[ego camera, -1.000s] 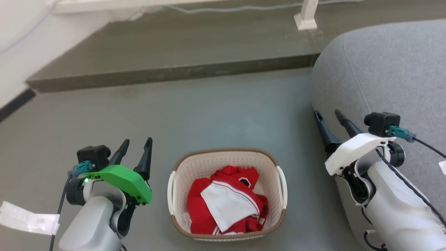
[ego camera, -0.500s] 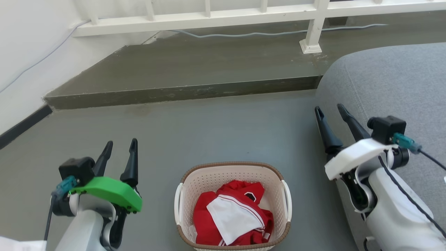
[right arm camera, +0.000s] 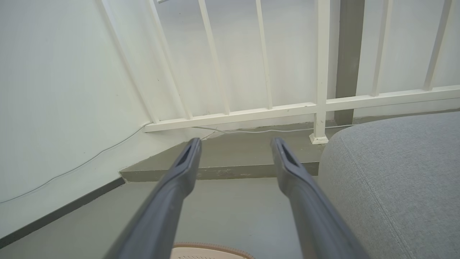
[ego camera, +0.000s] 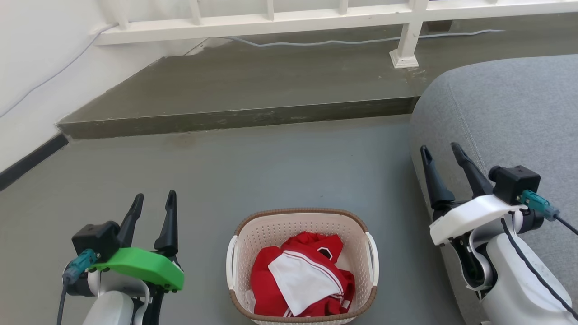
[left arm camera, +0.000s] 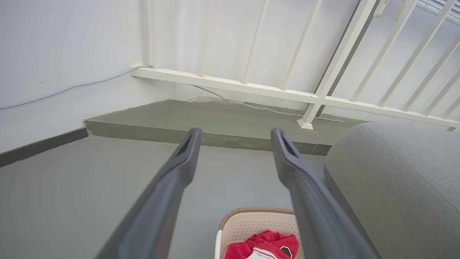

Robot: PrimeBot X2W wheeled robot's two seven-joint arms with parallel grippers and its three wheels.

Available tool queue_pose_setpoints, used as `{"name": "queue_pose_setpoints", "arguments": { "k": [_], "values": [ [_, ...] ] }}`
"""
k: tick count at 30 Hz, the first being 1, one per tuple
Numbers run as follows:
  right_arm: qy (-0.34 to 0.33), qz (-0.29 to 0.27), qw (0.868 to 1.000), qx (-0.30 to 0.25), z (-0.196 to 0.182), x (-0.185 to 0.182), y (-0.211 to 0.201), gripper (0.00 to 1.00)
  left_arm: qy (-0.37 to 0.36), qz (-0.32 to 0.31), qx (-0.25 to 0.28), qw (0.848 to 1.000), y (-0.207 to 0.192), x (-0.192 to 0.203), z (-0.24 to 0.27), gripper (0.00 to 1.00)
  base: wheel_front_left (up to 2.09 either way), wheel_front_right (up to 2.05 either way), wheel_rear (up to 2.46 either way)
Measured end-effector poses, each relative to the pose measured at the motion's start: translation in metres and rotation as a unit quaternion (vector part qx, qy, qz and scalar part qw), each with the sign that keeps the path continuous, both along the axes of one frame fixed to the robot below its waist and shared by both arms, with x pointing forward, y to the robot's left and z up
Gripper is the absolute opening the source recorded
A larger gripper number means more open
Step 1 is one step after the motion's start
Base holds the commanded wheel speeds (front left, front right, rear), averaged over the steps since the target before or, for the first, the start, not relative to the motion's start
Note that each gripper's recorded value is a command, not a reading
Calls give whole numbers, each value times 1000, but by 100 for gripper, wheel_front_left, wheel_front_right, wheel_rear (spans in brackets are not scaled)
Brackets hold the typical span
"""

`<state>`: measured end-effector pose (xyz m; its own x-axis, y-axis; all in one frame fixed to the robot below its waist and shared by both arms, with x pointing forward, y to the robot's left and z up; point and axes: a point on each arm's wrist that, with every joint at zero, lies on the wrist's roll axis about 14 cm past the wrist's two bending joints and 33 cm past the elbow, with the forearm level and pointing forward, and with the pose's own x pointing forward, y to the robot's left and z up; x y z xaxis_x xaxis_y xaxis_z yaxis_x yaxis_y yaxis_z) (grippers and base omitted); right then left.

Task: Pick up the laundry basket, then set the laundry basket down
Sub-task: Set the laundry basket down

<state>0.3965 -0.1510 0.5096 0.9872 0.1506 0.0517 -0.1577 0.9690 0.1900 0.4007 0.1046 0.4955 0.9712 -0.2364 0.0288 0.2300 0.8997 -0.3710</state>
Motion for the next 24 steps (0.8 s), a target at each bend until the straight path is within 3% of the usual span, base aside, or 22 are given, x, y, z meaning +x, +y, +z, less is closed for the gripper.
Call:
{"name": "queue_pose_setpoints", "arguments": {
  "k": [24],
  "values": [
    [-5, -7, 1000, 1, -2, -10, 0, 100, -1, 3, 3, 1000, 0, -10, -5, 100, 0, 0, 0]
  ]
}}
